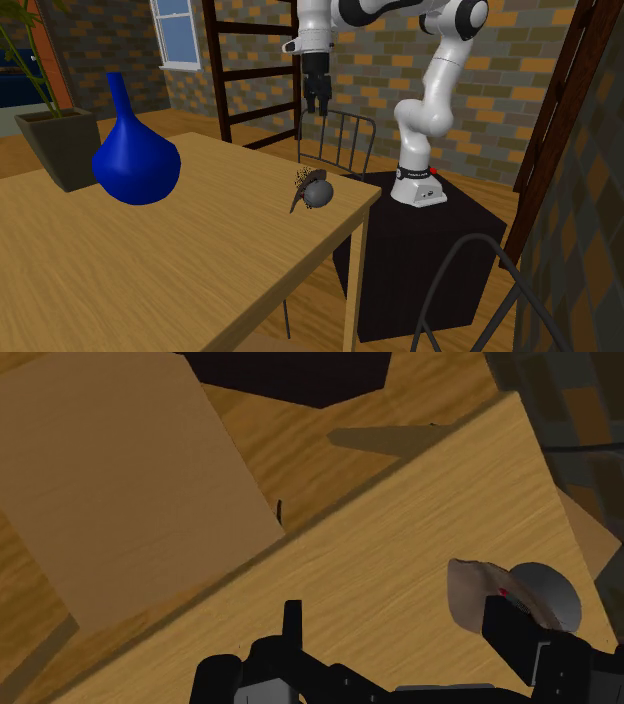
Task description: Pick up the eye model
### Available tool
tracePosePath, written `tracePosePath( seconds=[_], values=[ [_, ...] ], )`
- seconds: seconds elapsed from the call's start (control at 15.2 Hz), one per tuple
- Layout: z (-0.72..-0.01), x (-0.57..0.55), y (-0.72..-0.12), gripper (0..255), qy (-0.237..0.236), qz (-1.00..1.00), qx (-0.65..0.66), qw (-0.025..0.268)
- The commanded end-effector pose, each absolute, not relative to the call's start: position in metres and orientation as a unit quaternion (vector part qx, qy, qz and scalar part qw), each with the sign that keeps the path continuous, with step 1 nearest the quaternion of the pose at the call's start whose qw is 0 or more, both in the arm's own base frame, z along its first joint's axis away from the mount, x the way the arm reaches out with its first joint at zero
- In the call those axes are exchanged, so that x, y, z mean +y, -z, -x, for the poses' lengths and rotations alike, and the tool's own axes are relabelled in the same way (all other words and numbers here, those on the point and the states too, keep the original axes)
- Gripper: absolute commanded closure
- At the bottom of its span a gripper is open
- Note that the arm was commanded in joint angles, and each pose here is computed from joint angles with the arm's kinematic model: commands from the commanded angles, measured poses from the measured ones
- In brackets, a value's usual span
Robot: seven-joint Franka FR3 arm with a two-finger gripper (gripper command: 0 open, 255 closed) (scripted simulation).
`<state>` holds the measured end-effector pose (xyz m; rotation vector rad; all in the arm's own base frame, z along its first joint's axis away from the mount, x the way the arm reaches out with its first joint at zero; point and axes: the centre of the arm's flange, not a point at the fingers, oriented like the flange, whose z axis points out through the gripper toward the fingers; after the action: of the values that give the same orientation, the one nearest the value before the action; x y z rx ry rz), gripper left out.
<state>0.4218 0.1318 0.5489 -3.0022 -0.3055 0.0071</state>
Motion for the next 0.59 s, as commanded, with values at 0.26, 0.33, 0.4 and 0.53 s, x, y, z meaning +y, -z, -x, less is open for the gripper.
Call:
tracePosePath(
  seconds=[0.26,0.33,0.4,0.53],
  values=[
    [-0.452,0.208,-0.529,0,-0.018,0.984,-0.168,0.061],
    [-0.456,0.221,-0.526,0,-0.020,0.982,-0.179,0.061],
    [-0.460,0.234,-0.523,0,-0.023,0.980,-0.190,0.060],
    [-0.466,0.260,-0.516,0,-0.028,0.975,-0.211,0.060]
  ],
)
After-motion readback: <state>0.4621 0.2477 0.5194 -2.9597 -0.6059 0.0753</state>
